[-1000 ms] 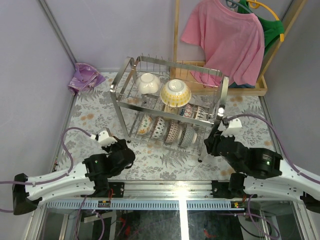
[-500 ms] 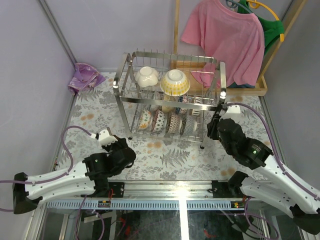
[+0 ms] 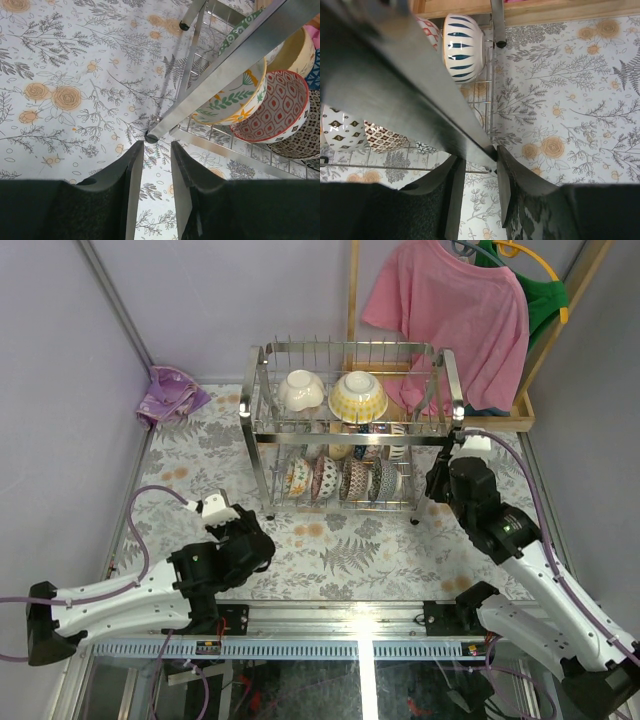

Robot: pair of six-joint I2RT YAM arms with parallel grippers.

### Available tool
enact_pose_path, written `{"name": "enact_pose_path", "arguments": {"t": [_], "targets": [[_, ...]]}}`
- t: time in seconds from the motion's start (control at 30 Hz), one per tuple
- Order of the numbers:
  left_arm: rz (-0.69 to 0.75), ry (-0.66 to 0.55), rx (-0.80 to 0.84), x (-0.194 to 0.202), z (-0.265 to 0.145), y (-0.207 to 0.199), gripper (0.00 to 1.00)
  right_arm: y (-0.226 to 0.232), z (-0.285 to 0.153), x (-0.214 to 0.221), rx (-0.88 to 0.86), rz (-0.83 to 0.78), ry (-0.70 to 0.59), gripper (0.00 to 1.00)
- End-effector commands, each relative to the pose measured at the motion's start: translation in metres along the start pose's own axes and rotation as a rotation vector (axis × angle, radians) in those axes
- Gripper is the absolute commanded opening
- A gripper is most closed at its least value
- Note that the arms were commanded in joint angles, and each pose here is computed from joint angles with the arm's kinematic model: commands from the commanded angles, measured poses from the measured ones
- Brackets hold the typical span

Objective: Load the bowls into the dish rack
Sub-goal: Move the dish rack to the center of the board.

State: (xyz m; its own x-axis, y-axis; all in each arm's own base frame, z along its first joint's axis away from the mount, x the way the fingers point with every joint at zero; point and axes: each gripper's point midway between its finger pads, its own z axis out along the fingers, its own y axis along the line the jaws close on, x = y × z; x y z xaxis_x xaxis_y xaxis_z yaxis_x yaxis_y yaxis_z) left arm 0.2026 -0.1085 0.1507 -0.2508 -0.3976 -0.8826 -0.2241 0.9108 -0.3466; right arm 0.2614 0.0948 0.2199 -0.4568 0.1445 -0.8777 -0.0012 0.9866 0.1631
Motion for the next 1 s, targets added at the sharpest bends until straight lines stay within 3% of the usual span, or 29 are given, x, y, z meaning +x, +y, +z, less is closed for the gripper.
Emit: {"name": "enact_pose_path", "arguments": {"t": [0.0, 0.1, 0.23, 0.37, 0.47, 0.53, 0.57, 0.8, 0.97], "targets": [[-0.049, -0.087, 0.008, -0.022, 0.0, -0.009, 0.28, -0.003, 0.013, 0.004, 0.003, -0.017, 0.023, 0.37], [-0.034, -0.081, 0.018, -0.025, -0.001, -0.011, 0.29, 0.002, 0.009, 0.008, -0.039, -0.017, 0.036, 0.45], [-0.037, -0.048, 0.032, -0.03, -0.007, -0.011, 0.34, -0.001, -0.018, 0.014, -0.086, 0.015, 0.042, 0.64], [-0.045, -0.035, 0.06, -0.034, -0.012, -0.01, 0.44, -0.01, -0.043, 0.02, -0.102, 0.057, 0.024, 0.71], [-0.054, -0.042, 0.069, -0.038, -0.013, -0.007, 0.64, -0.014, -0.058, 0.012, -0.1, 0.098, 0.007, 0.77], [-0.057, -0.043, 0.073, -0.04, -0.015, -0.007, 0.96, -0.025, -0.064, 0.011, -0.047, 0.116, 0.006, 0.82], [-0.054, -0.042, 0.074, -0.041, -0.015, -0.007, 1.0, -0.029, -0.067, 0.011, -0.027, 0.126, 0.0, 0.84], [-0.021, -0.004, 0.061, -0.04, 0.002, -0.015, 1.0, -0.061, -0.066, 0.014, 0.141, 0.216, -0.055, 0.95], [-0.099, -0.018, 0.007, -0.054, 0.019, 0.002, 1.0, -0.069, -0.061, 0.003, 0.205, 0.263, -0.119, 0.99]]}}
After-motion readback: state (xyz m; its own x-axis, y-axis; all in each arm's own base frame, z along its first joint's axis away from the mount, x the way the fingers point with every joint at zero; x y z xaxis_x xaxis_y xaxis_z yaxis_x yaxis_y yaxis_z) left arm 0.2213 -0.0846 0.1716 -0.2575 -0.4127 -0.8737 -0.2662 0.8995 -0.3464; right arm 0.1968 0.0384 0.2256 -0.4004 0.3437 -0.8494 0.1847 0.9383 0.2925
